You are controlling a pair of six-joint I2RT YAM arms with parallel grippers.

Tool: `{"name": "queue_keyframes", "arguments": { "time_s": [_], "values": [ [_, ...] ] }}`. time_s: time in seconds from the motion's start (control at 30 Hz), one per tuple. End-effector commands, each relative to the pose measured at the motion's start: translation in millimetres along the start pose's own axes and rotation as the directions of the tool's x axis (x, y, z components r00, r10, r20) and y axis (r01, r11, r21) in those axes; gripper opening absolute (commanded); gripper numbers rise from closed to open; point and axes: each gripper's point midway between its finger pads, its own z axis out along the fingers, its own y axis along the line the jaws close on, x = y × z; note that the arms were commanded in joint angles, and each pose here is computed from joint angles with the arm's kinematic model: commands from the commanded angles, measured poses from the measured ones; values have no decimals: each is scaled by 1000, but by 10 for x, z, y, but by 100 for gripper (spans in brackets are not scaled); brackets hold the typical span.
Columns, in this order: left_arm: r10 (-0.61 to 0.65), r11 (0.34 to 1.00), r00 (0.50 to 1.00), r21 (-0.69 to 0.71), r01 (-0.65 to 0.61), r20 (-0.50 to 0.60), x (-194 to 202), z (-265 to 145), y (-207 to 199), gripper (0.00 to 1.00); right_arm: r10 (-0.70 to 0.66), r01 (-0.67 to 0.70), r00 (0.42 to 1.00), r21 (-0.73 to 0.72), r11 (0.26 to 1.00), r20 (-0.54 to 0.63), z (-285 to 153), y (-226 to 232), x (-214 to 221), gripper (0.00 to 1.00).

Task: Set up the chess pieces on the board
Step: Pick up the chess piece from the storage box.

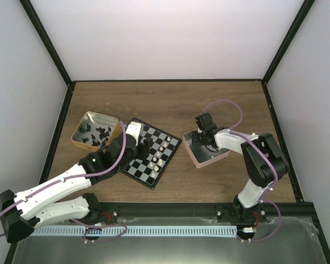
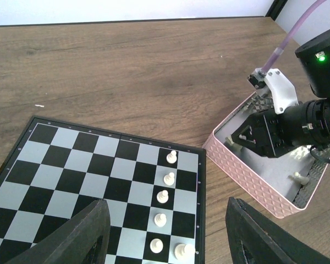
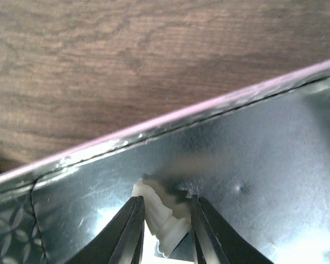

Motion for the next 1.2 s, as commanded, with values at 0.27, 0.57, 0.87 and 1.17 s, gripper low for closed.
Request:
{"name": "queue_keyframes", "arguments": {
  "time_s": [0.27, 0.57, 0.87, 1.17],
  "values": [
    [1, 1000, 1000, -6, -1, 8, -5, 23, 13, 60, -56, 51, 996, -77, 996, -73, -77, 167, 235, 33],
    [-3, 1000, 1000, -15, 3, 13, -20, 20, 24, 60, -56, 61, 993, 47, 997, -106, 13, 24, 318, 28],
    [-16, 1000, 999, -23, 17, 44, -71, -32, 64, 64, -62, 70, 992, 70, 995, -109, -10, 30, 355, 19],
    [-49, 999, 996, -16, 51, 69, -128, -58, 59, 65, -3, -2, 998, 81, 997, 58, -284, 24, 1, 13]
  ]
}}
